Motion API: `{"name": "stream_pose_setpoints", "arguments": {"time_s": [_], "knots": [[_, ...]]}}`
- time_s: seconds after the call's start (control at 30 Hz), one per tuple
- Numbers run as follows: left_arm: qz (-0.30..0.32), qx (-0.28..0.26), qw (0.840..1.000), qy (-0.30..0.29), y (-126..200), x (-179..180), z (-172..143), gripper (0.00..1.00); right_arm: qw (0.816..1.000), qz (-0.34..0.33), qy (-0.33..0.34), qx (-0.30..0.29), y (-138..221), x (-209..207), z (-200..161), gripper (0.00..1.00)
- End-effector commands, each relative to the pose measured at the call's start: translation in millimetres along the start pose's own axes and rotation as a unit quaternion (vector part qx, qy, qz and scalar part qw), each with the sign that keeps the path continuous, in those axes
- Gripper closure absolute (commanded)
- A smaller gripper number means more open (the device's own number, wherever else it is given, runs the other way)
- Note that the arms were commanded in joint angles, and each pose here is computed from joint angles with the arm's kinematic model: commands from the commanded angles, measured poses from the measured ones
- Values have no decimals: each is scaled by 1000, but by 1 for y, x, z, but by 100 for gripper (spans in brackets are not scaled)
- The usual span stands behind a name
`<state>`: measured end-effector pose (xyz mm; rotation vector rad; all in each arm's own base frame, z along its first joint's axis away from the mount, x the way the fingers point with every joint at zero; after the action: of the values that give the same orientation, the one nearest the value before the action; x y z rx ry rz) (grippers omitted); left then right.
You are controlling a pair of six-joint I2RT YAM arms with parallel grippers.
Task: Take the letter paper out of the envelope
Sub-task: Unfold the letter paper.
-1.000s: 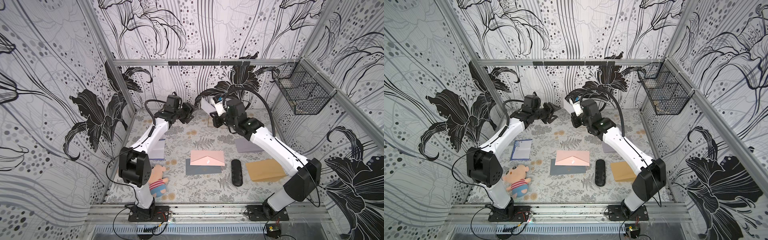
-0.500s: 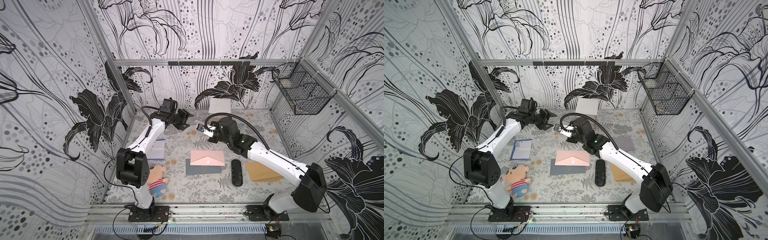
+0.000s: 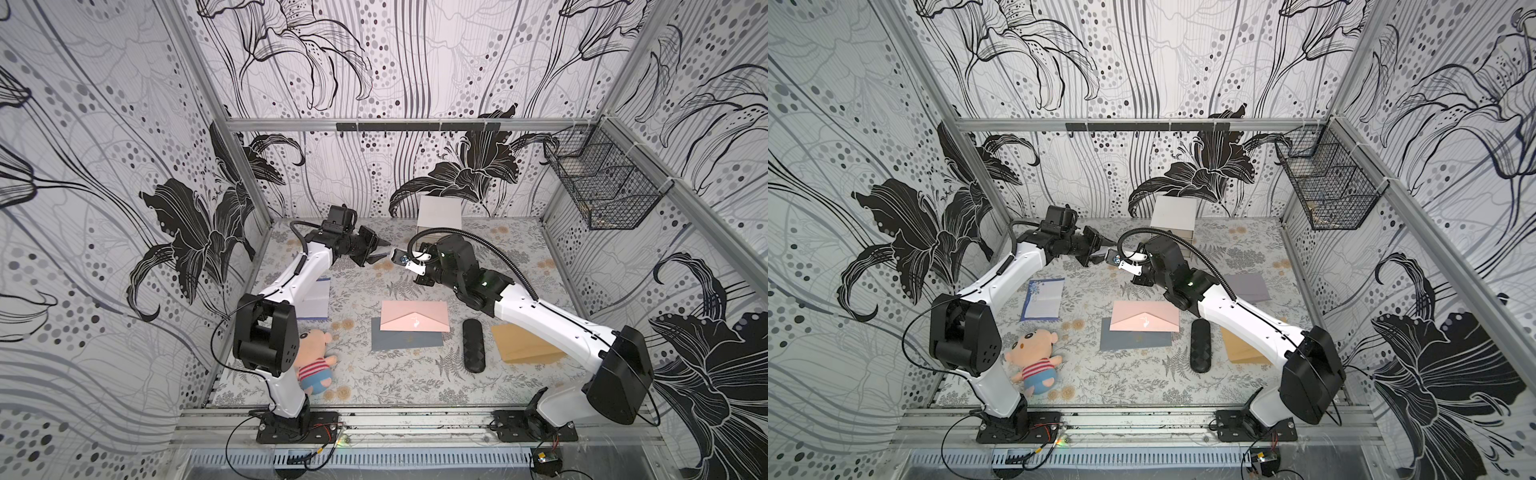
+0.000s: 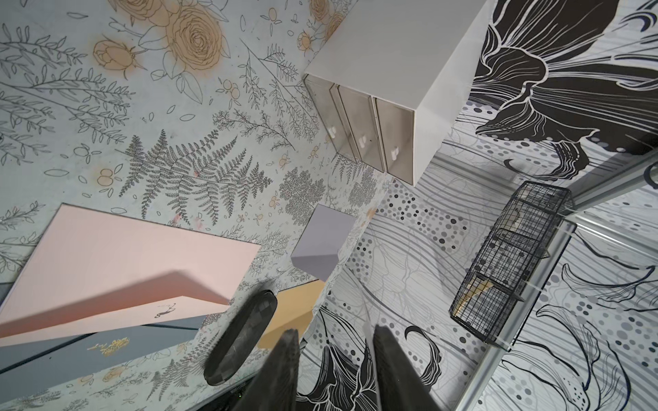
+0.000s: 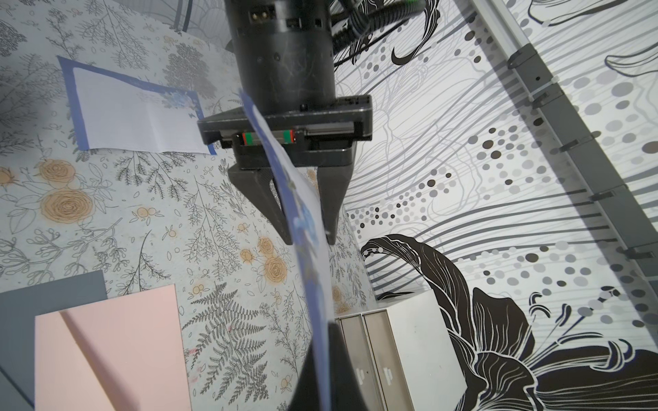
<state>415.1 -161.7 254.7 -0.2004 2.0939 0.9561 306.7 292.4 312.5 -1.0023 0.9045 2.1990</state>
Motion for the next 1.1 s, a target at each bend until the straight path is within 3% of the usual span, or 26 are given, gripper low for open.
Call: {"name": "stream_pose_setpoints", "arguments": {"time_s": [0.0,0.23,0.67,0.8,0.9,1.0,1.07], "knots": [[-36,9,999,-13,6,-12,-8,72,1000,-7,23,-4,5,1,2,100],[-47,13,999,-10,8,-13,-10,85,1000,1,25,2,4,7,-2,100],[-58,25,998,-9,10,-14,-14,100,1000,2,12,3,6,9,-3,100],[-61,23,998,-13,10,-15,-14,100,1000,4,1,4,7,8,-3,100],[-71,13,997,-25,15,-19,-14,100,999,18,-26,2,12,7,0,85],[-83,-7,995,-54,22,-28,-10,100,995,35,-89,-2,21,3,6,63],[-87,-27,993,-80,28,-33,-5,100,989,40,-145,-1,28,0,9,56]]}}
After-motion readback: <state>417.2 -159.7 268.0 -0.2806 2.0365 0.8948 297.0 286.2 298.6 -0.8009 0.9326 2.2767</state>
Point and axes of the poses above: each gripper's point midway between its finger pads, its own y axis back along the fingers, its own x axis along the line the jaws close on, z = x × y, the point moved 6 cm from there along y, back along the fingers, and after that the axes turned 12 degrees about y, right-handed, at the moved point
